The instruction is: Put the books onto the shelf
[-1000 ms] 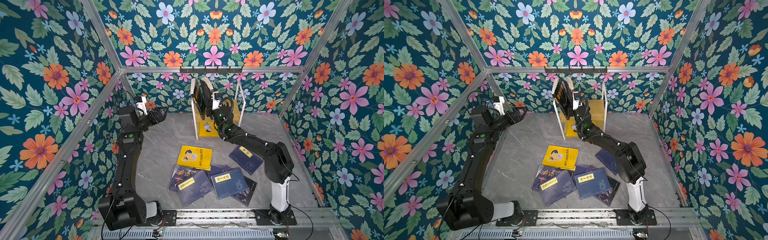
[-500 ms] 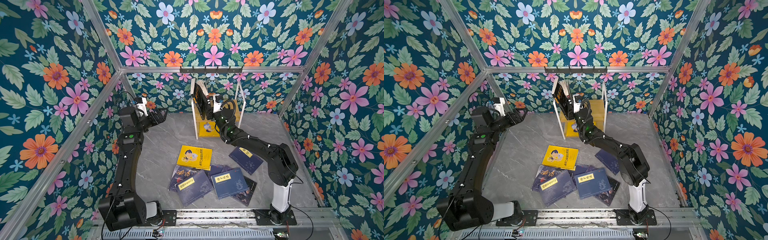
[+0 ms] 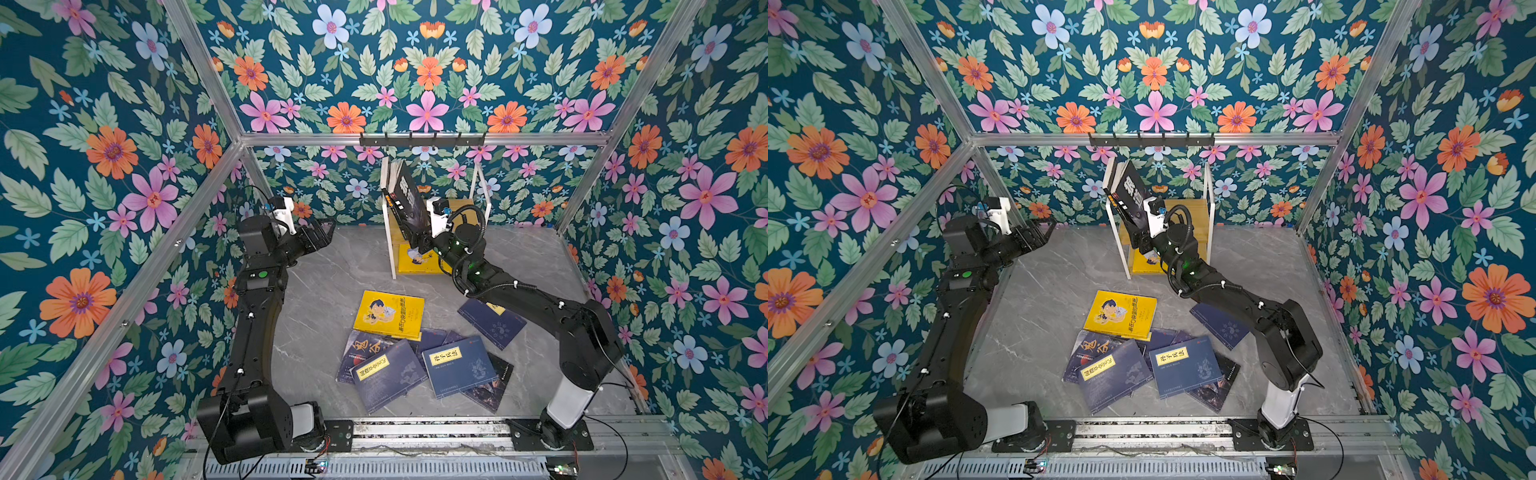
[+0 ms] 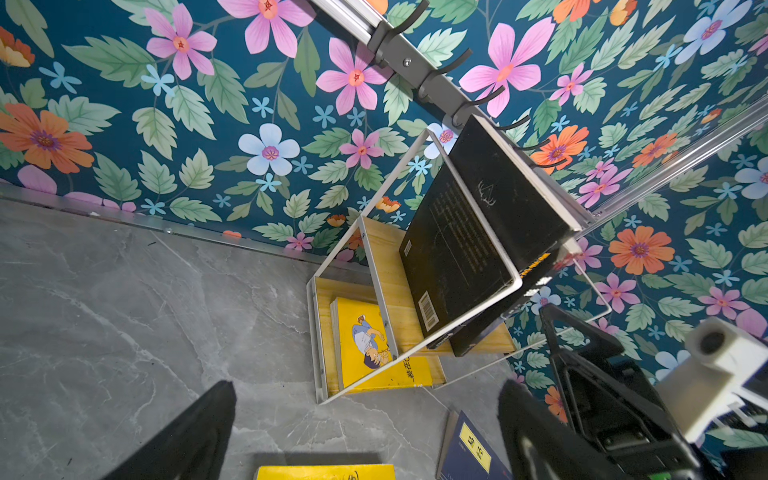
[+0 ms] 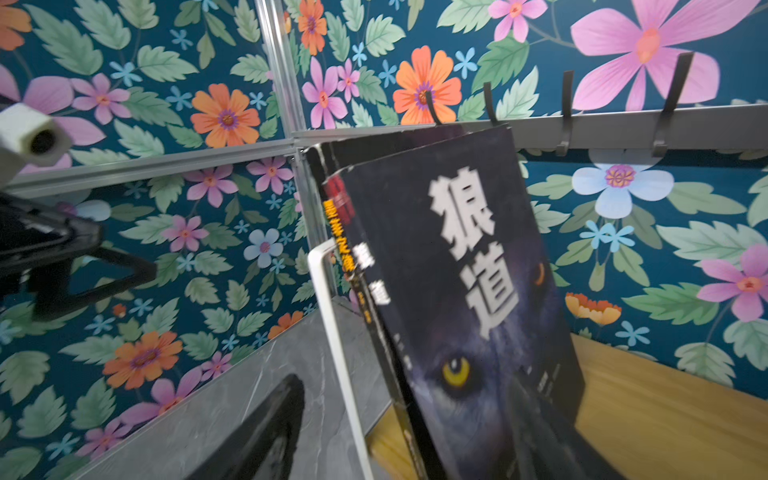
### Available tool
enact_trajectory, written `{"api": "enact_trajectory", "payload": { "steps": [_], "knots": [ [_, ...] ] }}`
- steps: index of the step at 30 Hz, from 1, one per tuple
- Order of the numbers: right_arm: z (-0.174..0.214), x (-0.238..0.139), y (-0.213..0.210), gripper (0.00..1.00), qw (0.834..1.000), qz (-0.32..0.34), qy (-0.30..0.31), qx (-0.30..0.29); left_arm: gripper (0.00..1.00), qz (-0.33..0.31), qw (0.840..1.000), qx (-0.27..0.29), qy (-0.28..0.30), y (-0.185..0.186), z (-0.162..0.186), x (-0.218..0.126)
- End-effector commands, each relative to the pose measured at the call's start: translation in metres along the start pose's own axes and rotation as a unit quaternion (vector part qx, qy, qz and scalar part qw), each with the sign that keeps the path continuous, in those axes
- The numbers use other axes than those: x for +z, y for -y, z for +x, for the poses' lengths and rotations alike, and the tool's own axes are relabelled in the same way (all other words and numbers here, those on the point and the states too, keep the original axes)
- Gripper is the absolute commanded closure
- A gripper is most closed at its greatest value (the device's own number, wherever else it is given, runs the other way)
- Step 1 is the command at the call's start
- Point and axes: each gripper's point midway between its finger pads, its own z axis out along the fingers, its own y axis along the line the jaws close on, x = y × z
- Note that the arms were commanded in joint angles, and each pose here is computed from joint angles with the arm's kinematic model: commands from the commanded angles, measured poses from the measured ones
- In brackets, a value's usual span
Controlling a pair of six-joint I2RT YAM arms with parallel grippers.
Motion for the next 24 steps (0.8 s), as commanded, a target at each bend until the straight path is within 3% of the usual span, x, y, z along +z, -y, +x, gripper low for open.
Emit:
{"api": "enact_trajectory", "payload": {
  "steps": [1, 8, 11, 15, 24],
  "knots": [
    [0.0, -0.014, -0.011, 0.24, 1.0, -0.028, -0.01, -0.008, 0.0, 0.005, 1.0, 0.015, 0.012, 0.002, -0.007, 0.0],
    [0.009, -0.034, 0.025, 0.26, 0.998, 0.043, -0.042, -0.004, 0.0, 0.0, 1.0, 0.012, 0.012, -0.003, -0.006, 0.002],
    [0.012, -0.04, 0.052, 0.33, 0.993, 0.105, -0.049, 0.004, 0.0, 0.0, 1.0, 0.011, 0.013, -0.003, -0.007, 0.001],
    [0.017, -0.038, 0.077, 0.53, 0.985, 0.158, -0.071, 0.008, 0.0, -0.002, 1.0, 0.011, 0.014, -0.004, -0.007, 0.0],
    [0.059, -0.011, 0.111, 0.88, 0.968, 0.199, -0.148, 0.032, 0.0, -0.006, 1.0, 0.016, 0.014, -0.006, -0.006, 0.0]
  ]
}}
